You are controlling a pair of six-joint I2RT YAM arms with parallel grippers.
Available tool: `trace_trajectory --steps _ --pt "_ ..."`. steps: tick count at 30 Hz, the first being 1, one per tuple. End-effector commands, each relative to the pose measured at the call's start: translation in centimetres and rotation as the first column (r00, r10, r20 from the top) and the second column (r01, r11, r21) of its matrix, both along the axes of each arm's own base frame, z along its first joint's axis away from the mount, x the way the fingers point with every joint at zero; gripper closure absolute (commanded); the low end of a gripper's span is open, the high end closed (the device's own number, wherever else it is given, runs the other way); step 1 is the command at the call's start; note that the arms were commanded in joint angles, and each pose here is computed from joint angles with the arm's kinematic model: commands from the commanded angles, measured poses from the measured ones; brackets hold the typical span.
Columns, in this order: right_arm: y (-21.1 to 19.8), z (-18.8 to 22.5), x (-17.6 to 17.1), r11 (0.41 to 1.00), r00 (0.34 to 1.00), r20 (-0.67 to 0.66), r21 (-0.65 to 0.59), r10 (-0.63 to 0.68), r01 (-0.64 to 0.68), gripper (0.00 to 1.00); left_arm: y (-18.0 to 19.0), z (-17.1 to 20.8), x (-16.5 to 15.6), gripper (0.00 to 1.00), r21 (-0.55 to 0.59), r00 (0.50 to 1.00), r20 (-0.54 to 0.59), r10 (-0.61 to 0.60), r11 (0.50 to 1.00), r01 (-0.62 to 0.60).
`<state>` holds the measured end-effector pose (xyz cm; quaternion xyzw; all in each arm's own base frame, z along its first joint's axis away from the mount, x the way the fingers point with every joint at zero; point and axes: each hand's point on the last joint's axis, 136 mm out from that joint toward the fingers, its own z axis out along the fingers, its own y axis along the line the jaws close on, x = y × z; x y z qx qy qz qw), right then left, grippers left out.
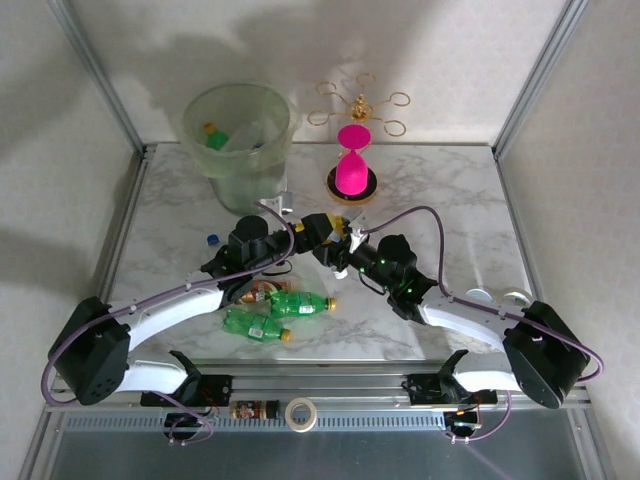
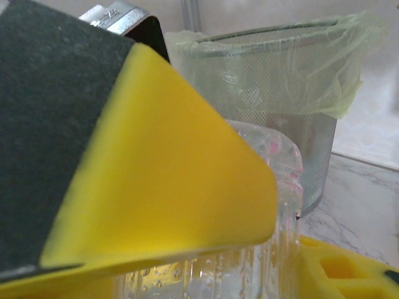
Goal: Put the plastic bottles in the bin
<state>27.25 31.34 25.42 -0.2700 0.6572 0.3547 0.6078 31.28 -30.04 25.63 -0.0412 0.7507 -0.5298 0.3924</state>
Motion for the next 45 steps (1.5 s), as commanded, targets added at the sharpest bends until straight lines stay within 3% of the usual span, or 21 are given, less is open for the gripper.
trace_trajectory --steps 1,10,15,19,25,36,40,45 --pt "0.0 1.3 -0.2 1.000 0.999 0.048 0.027 0.014 -0.015 0.42 -0.6 1.0 0.2 0.23 0.004 0.999 0.032 -0.015 1.000 0.015" --pt "-0.1 0.8 -0.4 1.000 0.999 0.032 0.013 0.017 -0.018 0.39 -1.1 1.1 0.7 0.50 -0.006 0.999 0.038 -0.018 1.000 0.018" --pt "-0.3 0.9 -0.4 1.000 0.999 0.031 0.012 0.011 -0.012 0.29 -0.4 1.6 1.6 0.53 0.013 0.997 0.069 0.042 0.999 -0.043" --pt "-0.9 1.1 -0.7 1.000 0.999 0.037 0.018 -0.003 0.002 0.11 0.8 2.2 3.3 0.53 0.044 0.989 0.099 0.112 0.992 -0.116" --pt "-2.5 1.1 -1.4 0.999 0.998 0.045 0.027 -0.035 0.034 0.01 3.8 4.5 6.2 0.53 0.110 0.961 0.175 0.216 0.965 -0.237" --pt "-4.9 -0.5 -1.6 0.992 0.992 0.015 0.009 -0.125 0.125 0.01 11.3 15.0 11.2 0.54 0.117 0.824 0.402 0.399 0.871 -0.478" --pt "-5.4 -1.3 -1.3 0.988 0.988 -0.001 -0.007 -0.153 0.153 0.01 14.7 18.4 13.2 0.56 0.114 0.734 0.485 0.475 0.798 -0.592" --pt "-5.5 -1.9 -1.2 0.986 0.986 -0.017 -0.027 -0.165 0.165 0.01 18.8 20.7 16.6 0.55 0.118 0.659 0.510 0.553 0.714 -0.690"
